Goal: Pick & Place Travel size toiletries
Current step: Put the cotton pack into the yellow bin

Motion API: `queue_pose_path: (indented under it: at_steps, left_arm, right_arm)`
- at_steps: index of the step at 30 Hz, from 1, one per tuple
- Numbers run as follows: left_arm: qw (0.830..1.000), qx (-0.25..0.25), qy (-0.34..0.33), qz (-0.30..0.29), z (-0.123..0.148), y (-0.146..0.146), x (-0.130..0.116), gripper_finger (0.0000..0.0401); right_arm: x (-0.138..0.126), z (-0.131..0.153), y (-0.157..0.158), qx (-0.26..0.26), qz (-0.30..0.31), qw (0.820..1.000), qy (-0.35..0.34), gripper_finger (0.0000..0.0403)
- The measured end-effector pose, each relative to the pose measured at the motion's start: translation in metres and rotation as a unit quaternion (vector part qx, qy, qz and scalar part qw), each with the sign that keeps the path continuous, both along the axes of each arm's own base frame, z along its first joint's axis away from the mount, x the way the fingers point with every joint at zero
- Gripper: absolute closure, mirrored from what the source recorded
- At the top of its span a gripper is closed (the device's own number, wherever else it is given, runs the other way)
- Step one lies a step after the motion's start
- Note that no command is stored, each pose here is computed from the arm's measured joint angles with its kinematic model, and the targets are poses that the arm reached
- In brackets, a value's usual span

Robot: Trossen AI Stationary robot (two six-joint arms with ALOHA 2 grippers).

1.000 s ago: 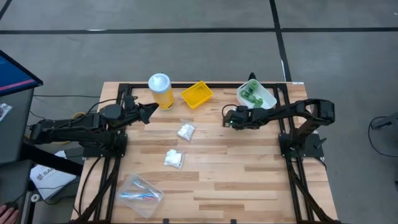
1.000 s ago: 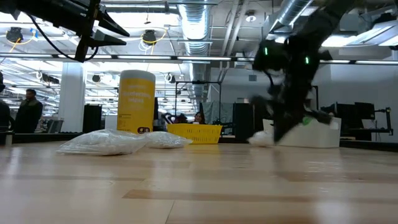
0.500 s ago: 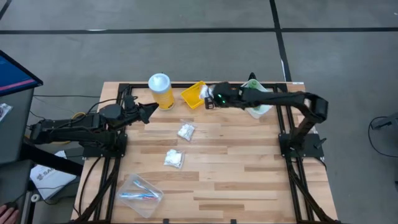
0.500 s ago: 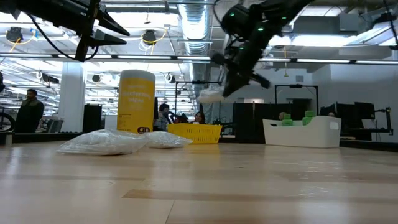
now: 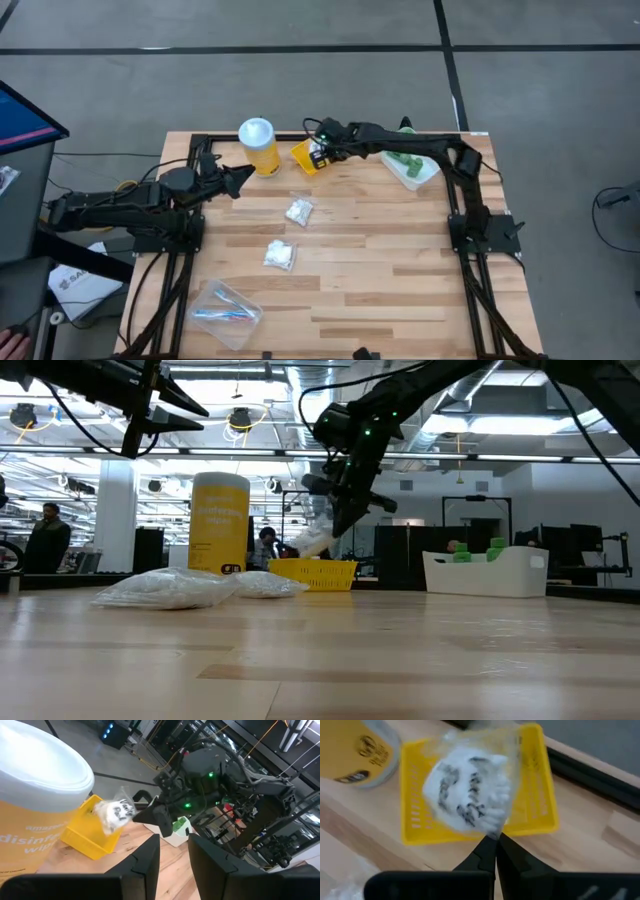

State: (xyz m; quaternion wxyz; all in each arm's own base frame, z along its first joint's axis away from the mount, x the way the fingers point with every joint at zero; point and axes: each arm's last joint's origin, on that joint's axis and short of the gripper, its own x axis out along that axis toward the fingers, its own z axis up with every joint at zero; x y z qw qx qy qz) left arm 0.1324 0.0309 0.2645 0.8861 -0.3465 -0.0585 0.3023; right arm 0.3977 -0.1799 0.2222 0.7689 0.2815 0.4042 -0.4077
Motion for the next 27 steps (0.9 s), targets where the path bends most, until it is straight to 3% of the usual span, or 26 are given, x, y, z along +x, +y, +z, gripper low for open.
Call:
queue_pose_path:
  at_steps: [9, 19, 21, 27]
  left_arm:
    - [1.0, 0.0, -0.002, 0.0, 0.0, 0.0, 0.0, 0.0301]
    - [1.0, 0.0, -0.003, -0.011, 0.001, -0.001, 0.0, 0.0297]
    - [0.999, 0.0, 0.003, -0.033, 0.0, -0.001, 0.003, 0.0288]
    - [0.993, -0.025, 0.067, -0.092, -0.018, -0.002, 0.023, 0.0234]
  right_arm:
    - [0.0, 0.002, -0.007, -0.006, 0.011, 1.0, 0.011, 0.0389]
    - [-0.009, 0.007, -0.021, 0.011, 0.022, 1.0, 0.0, 0.0241]
    - [-0.016, 0.02, -0.021, 0.02, 0.032, 0.999, -0.013, 0.021]
    - [-0.046, 0.096, 0.004, -0.04, 0.038, 0.996, -0.069, 0.0162]
